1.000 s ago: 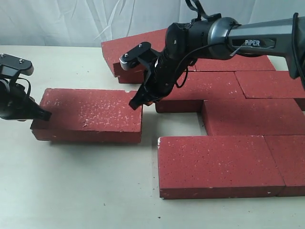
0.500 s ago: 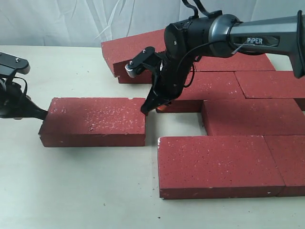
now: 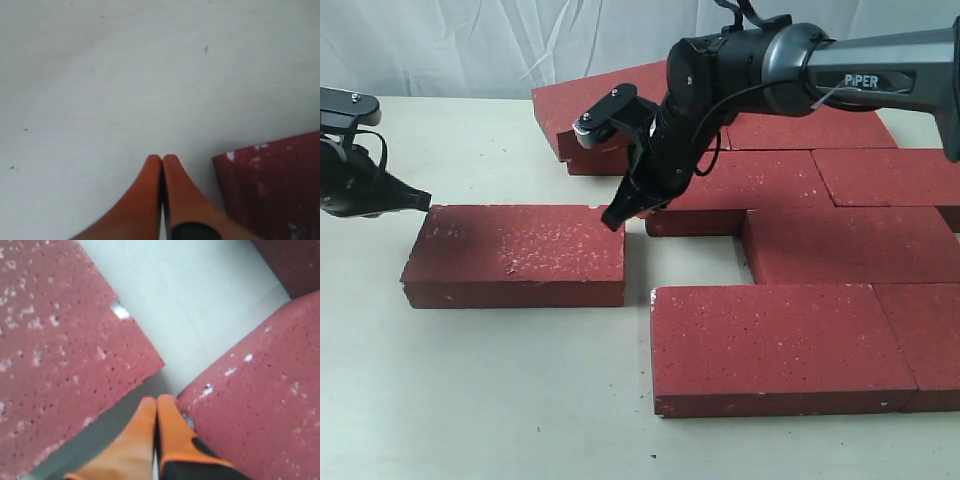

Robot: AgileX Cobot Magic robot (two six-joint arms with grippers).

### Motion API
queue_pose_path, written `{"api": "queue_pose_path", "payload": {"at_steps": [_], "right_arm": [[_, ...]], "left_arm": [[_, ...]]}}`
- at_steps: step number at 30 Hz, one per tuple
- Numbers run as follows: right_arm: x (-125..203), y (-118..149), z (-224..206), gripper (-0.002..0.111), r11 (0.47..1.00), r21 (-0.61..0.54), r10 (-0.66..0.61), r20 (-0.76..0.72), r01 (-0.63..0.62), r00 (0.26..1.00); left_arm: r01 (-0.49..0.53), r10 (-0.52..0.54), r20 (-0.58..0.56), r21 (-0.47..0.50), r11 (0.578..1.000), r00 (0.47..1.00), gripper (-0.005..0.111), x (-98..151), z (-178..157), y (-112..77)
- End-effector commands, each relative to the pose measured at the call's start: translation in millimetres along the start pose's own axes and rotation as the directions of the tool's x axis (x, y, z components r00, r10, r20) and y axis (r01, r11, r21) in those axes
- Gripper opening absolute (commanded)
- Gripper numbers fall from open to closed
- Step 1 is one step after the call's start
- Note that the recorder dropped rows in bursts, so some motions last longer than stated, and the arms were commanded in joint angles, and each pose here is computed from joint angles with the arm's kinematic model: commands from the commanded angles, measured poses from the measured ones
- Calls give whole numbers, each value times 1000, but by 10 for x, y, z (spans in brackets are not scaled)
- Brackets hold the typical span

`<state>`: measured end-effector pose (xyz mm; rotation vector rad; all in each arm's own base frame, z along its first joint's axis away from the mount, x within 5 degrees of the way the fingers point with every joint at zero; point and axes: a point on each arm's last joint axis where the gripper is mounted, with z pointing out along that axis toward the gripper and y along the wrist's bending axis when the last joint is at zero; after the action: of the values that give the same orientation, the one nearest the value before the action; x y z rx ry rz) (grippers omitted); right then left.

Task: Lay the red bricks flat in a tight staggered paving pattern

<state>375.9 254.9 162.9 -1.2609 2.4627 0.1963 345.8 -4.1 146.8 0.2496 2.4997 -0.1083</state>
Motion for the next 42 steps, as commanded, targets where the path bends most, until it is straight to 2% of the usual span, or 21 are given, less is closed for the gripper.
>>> {"api": "queue_pose_path", "payload": {"at_steps": [1,7,13,18,25,28,42], "right_arm": [[-9,-44,115,-1,1000,15,-4,24,4,1000],[-9,-33,126,-1,1000,3,11,26,-11,1000],[71,12,125,-1,999,-39,0,-65,-3,998],[65,15,125,-1,999,-42,7,-58,-9,998],[75,36,121,-1,998,-63,18,-70,-22,997],[87,57,79,-1,996,-83,22,-91,-30,996],[93,50,-53,-1,998,-69,-7,-113,-1,994]], "left_arm": [[22,-22,-20,38,999,1000,0,-14,61,-29],[1,5,-55,94,996,998,0,20,73,-77],[3,7,-73,125,992,997,0,36,68,-106],[9,17,-122,206,979,992,0,81,52,-179],[-14,42,-129,211,977,991,0,90,44,-181],[-14,50,-135,256,967,989,0,75,-40,-222],[-44,100,-171,306,951,980,0,111,-87,-263]]}}
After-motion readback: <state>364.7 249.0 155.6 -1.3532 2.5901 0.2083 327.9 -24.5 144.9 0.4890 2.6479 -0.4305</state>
